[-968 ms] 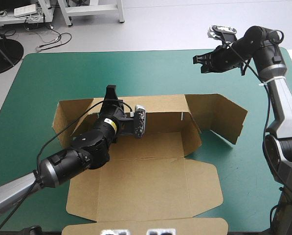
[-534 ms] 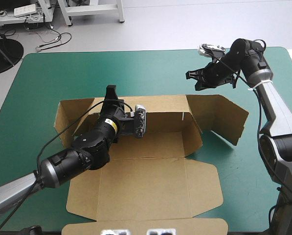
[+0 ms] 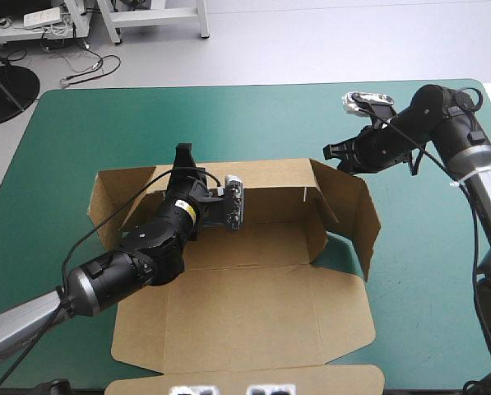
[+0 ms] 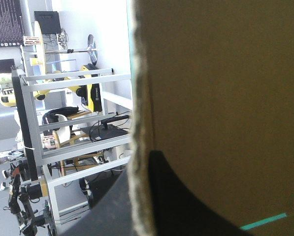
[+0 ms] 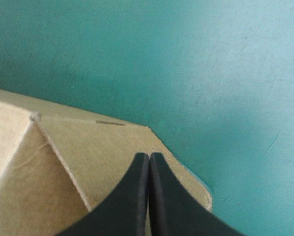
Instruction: Fold the box
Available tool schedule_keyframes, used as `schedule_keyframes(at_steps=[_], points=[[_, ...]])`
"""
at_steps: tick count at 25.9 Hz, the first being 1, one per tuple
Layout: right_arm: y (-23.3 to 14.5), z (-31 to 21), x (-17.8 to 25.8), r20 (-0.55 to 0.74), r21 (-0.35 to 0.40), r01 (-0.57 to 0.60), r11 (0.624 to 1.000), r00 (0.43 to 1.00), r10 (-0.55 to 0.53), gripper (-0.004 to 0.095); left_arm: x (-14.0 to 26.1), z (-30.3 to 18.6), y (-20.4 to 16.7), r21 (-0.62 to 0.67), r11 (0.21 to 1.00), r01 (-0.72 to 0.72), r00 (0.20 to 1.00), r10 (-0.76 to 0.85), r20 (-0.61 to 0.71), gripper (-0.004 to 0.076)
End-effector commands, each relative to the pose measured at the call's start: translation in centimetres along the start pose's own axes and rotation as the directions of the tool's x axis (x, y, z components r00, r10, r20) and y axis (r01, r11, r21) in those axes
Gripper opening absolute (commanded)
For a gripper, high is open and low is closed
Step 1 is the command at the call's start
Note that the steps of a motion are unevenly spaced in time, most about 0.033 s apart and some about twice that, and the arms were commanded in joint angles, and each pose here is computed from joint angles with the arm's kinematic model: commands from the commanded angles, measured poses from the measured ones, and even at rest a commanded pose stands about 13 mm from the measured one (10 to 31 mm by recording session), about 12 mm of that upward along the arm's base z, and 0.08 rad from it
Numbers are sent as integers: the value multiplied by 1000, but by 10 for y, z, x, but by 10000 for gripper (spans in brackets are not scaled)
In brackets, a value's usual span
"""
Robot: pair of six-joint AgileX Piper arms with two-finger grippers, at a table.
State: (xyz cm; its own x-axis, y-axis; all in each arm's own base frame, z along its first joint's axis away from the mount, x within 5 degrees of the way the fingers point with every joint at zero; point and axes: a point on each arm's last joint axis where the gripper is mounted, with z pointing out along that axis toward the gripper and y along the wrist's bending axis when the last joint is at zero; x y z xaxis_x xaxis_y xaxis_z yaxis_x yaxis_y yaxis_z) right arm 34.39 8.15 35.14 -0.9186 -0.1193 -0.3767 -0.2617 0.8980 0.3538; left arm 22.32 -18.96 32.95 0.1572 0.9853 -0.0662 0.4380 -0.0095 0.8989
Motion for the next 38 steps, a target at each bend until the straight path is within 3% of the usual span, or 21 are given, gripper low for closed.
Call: schedule_keyframes(at_steps=[1, 7, 10, 12, 16, 19, 22, 26, 30, 33, 35, 38], points=[[16, -28, 20, 47, -75, 48, 996, 998, -45, -20, 3, -13, 18, -78, 997, 14, 1000, -13, 14, -10], [21, -23, 57, 16, -145, 160, 976, 987, -159, -20, 3, -13, 18, -77, 997, 3, 1000, -2, 13, -10], [17, -19, 71, 69, -115, 196, 974, 979, -189, -20, 3, -13, 18, -78, 997, 14, 1000, -13, 14, -10], [16, -15, 87, 173, -94, 230, 969, 962, -212, -20, 3, -13, 18, -78, 997, 14, 1000, -13, 14, -10], [15, -2, 120, 330, -99, 344, 934, 897, -295, -18, 3, -13, 18, -78, 997, 10, 1000, -9, 14, -10], [12, 7, 127, 424, -89, 337, 937, 864, -271, -19, 3, -13, 18, -78, 997, 10, 1000, -9, 15, -10], [10, 14, 130, 451, -72, 378, 923, 838, -307, -18, 3, -13, 18, -78, 997, 8, 1000, -7, 14, -10], [5, 12, 125, 482, -5, 357, 934, 819, -310, -19, 3, -13, 18, -78, 997, 8, 1000, -7, 12, -10], [7, 15, 128, 459, -22, 432, 901, 806, -375, -6, 3, -13, 18, -77, 997, 8, 1000, -7, 10, -10], [11, 18, 134, 413, -64, 500, 864, 801, -433, 119, 3, -13, 18, -77, 997, 8, 1000, -7, 10, -10], [13, 19, 139, 383, -97, 537, 838, 797, -467, 323, 3, -13, 18, -77, 997, 8, 1000, -7, 8, -10], [14, 19, 140, 383, -107, 548, 829, 793, -475, 662, 3, -13, 18, -77, 997, 8, 1000, -7, 8, -10]])
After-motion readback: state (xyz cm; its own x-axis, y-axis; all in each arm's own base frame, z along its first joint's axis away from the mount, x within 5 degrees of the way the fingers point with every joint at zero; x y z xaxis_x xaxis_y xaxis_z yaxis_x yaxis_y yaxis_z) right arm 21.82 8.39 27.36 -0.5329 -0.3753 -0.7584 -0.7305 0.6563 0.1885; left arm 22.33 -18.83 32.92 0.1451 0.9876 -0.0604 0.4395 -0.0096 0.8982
